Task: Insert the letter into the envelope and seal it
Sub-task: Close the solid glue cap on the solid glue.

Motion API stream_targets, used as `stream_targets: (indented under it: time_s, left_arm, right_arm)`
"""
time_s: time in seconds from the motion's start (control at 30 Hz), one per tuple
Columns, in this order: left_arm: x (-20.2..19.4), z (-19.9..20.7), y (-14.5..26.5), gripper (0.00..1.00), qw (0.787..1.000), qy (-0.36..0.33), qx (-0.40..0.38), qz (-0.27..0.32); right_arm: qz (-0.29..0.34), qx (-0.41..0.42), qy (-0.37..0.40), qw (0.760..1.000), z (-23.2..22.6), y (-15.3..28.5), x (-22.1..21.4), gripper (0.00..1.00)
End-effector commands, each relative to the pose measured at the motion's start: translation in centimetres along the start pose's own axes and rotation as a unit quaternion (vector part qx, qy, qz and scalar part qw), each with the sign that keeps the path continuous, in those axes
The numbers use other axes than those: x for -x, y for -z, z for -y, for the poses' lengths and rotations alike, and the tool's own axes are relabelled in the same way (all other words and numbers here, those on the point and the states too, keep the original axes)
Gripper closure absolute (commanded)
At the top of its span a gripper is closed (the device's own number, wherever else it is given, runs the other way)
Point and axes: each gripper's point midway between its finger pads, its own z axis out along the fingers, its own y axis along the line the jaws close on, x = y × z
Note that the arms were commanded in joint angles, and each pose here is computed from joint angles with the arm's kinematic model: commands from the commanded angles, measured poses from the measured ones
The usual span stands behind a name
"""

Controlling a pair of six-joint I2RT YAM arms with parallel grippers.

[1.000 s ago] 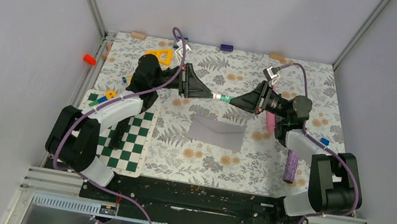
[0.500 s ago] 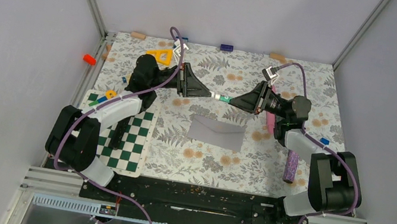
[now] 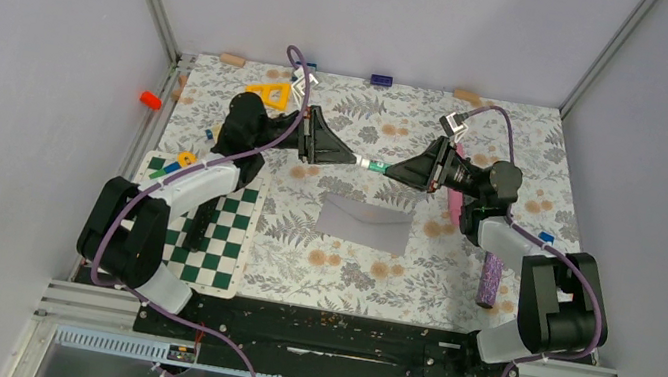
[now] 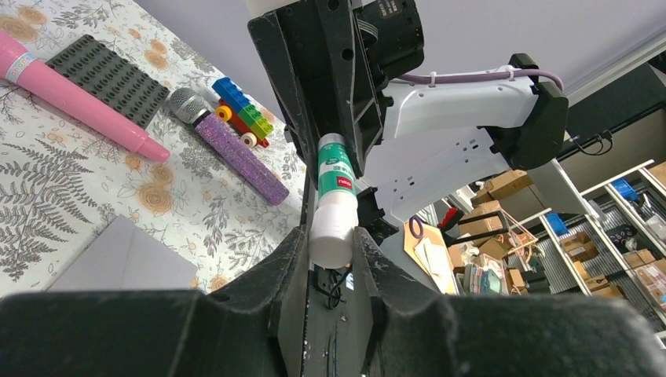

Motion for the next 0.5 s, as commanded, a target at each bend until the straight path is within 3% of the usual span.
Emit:
stream_targets:
  time_s: [0.0,0.47]
  left_arm:
    - [0.48,0.42,0.12,1.0,0.999,-0.038,-0.009,0.003]
    - [0.18,0.96,-0.05,1.0,0.999,-0.035,-0.018,-0.004]
  right_arm:
    - [-0.006,0.024,0.046,0.999,-1.77,-0.31,-0.03,0.89]
    - [-0.005,0.021,0.039,0.999,-1.28,-0.39,0.08,0.9]
